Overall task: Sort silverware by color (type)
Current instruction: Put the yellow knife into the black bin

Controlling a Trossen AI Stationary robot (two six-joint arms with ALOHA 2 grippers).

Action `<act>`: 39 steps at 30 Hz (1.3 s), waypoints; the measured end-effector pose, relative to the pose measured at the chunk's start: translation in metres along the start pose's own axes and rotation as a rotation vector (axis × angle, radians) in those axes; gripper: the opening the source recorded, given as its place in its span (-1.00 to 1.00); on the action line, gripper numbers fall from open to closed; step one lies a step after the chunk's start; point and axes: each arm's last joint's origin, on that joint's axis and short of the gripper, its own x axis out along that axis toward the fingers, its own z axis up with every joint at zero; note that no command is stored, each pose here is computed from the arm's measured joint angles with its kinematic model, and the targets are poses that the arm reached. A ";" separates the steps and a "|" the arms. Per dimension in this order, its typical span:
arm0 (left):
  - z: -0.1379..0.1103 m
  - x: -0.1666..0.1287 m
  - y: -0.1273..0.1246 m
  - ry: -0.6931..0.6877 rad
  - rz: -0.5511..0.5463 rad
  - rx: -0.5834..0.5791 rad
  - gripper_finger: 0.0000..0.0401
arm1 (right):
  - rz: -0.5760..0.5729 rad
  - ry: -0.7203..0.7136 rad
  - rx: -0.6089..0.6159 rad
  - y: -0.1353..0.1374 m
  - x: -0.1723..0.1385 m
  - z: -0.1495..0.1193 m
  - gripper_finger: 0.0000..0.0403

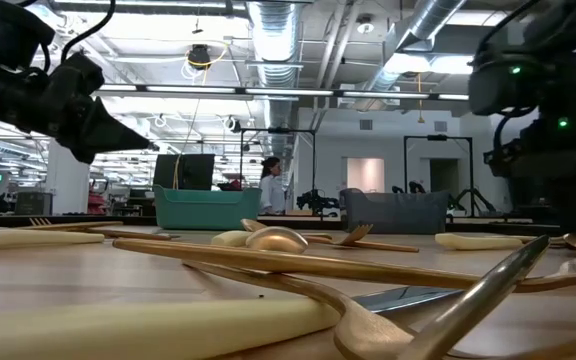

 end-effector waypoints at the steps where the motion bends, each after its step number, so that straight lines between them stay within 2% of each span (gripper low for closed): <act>1: 0.000 0.000 0.001 -0.008 0.022 0.000 -1.00 | -0.005 0.008 -0.011 -0.001 -0.004 0.002 -0.66; 3: 0.001 0.000 0.002 -0.024 0.083 -0.001 -1.00 | -0.011 0.014 -0.047 -0.003 -0.013 0.005 -0.75; 6: 0.002 0.000 0.005 -0.043 0.168 -0.001 -1.00 | 0.031 -0.024 -0.104 -0.002 -0.033 0.014 -0.75; 11: 0.003 -0.001 0.007 -0.058 0.240 0.017 -1.00 | 0.043 -0.099 -0.205 -0.004 -0.061 0.036 -0.75; 15: 0.003 -0.001 0.009 -0.067 0.296 0.031 -1.00 | -0.047 -0.264 -0.298 -0.007 -0.088 0.069 -0.75; 20: 0.004 -0.001 0.010 -0.064 0.297 0.033 -1.00 | -0.253 -0.504 -0.439 -0.015 -0.118 0.113 -0.75; 23: 0.004 -0.001 0.009 -0.062 0.286 0.028 -1.00 | -0.314 -0.631 -0.531 -0.020 -0.127 0.140 -0.75; 27: 0.003 -0.001 0.009 -0.065 0.276 -0.004 -1.00 | -0.379 -0.720 -0.611 -0.031 -0.126 0.168 -0.73; 33: 0.003 -0.001 0.006 -0.065 0.248 -0.023 -1.00 | -0.450 -0.662 -0.694 -0.047 -0.105 0.195 -0.58; 39: 0.004 -0.001 0.004 -0.082 0.224 -0.075 -1.00 | -0.454 -0.609 -0.746 -0.044 -0.086 0.205 -0.34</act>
